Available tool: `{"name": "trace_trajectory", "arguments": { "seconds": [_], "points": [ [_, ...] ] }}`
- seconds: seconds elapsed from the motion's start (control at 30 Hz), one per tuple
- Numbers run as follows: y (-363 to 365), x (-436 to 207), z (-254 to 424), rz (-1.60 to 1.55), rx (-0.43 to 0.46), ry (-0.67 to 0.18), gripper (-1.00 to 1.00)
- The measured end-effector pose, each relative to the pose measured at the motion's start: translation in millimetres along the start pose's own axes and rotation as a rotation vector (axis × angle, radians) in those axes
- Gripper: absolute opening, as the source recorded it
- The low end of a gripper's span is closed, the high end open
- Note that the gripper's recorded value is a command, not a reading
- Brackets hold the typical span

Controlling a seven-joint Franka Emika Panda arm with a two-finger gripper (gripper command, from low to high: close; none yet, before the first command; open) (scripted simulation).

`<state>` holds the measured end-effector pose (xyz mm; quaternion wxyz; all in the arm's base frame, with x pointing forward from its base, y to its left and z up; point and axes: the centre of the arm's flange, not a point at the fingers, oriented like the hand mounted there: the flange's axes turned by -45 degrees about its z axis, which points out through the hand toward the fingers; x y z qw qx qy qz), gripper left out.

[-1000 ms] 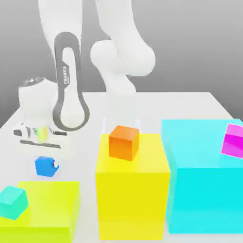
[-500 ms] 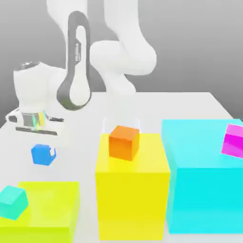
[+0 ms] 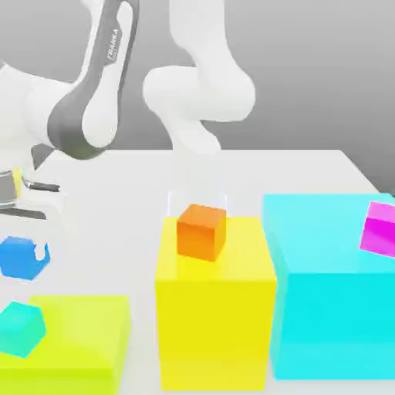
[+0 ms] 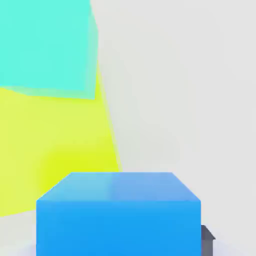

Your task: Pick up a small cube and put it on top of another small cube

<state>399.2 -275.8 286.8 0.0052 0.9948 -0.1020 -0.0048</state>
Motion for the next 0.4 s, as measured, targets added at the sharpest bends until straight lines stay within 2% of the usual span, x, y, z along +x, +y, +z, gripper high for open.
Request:
{"name": "trace_trajectory", "arguments": {
  "seconds": [0.13, 0.23, 0.27, 0.4],
  "points": [
    [-25.6, 47.0, -30.8, -0.012, 0.012, 0.008, -1.00],
    [-27.6, 55.9, -0.4, -0.007, 0.016, 0.009, -1.00],
    [-27.4, 55.9, 14.3, -0.005, 0.015, 0.009, 1.00],
    [-27.4, 55.9, 14.3, -0.005, 0.015, 0.009, 1.00]
  ]
}}
